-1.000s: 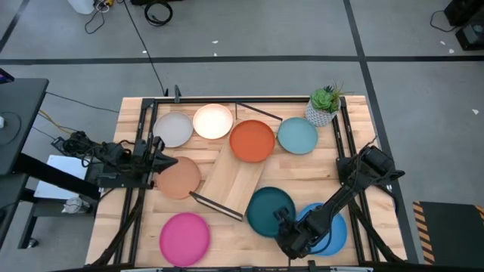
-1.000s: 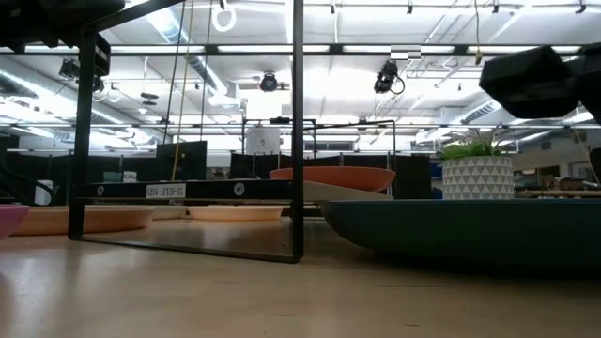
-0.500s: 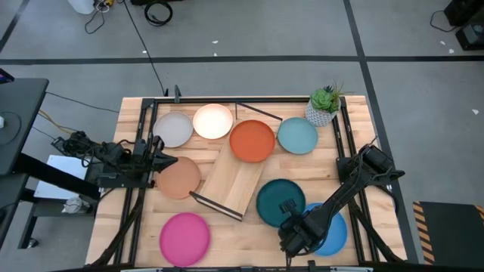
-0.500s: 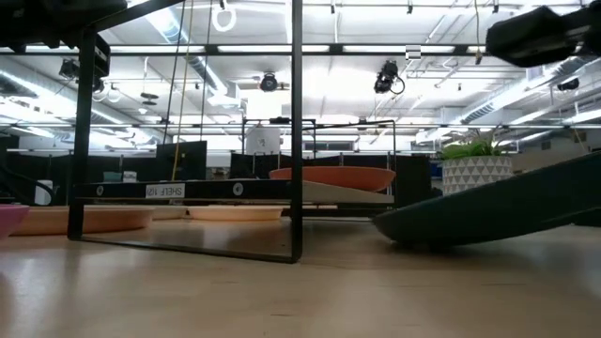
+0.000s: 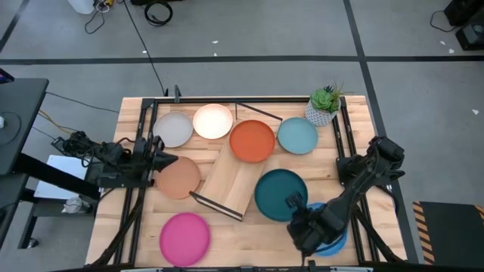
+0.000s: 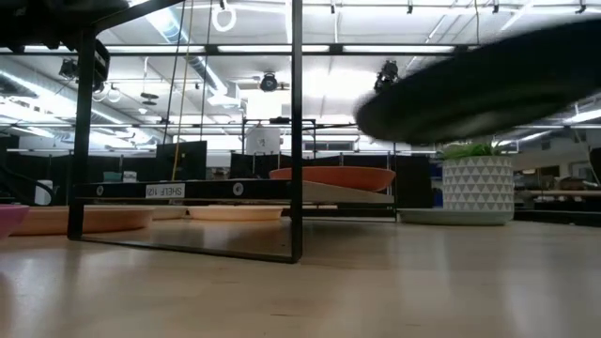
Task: Place and stack plates onto a shelf
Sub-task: Put the dark green plate on the shelf
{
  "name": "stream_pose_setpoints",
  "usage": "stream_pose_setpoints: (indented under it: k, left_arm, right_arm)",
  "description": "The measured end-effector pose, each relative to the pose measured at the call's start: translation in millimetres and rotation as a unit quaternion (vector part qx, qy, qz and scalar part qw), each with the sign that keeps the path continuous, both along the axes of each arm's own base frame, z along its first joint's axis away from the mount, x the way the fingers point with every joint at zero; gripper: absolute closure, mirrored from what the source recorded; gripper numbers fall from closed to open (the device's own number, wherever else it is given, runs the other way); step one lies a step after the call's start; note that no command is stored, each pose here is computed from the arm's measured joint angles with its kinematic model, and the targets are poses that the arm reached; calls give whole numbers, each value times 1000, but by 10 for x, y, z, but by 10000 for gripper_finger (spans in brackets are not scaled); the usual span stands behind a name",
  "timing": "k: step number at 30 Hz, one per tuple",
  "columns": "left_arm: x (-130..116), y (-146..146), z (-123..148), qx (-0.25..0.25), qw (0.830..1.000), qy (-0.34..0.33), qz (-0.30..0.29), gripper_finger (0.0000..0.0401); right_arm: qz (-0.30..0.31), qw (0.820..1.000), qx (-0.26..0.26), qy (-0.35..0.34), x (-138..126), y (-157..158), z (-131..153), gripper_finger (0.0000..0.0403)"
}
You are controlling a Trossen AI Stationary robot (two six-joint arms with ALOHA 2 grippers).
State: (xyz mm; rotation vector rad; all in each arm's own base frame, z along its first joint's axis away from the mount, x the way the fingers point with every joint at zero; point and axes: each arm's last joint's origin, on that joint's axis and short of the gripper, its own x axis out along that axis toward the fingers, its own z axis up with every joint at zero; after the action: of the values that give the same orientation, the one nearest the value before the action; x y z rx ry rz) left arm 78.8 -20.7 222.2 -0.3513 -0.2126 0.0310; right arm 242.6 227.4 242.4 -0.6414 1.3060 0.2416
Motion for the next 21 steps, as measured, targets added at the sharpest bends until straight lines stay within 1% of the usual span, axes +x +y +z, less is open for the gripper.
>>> stream_pose_setpoints:
  k: [2, 5, 8, 10, 13, 15, 17, 21]
  left_arm:
    - [-1, 10, -1, -19, 1000, 0, 13, 394]
    - [-2, 21, -3, -48, 998, -1, 28, 394]
    - [-2, 25, -3, -68, 997, -2, 30, 394]
    - [-3, 29, -3, -74, 997, -3, 36, 394]
    - [-5, 41, -5, -86, 995, -3, 57, 394]
    - [-7, 53, -7, -108, 991, -6, 73, 394]
    - [-10, 62, -8, -124, 989, -8, 85, 394]
    - [-11, 66, -9, -127, 987, -9, 93, 394]
  right_arm:
    - [32, 999, -26, -21, -5, 2, 29, 386]
    - [65, 996, -55, -30, 20, -34, -29, 386]
    - [81, 992, -79, -49, 111, -112, -109, 386]
    - [107, 988, -87, -67, 190, -140, -159, 386]
    - [148, 983, -72, -81, 332, -193, -201, 386]
    - [159, 983, -54, -77, 431, -285, -227, 386]
    - [165, 981, -49, -87, 545, -388, -235, 386]
    - [187, 976, -49, -105, 704, -543, -242, 385]
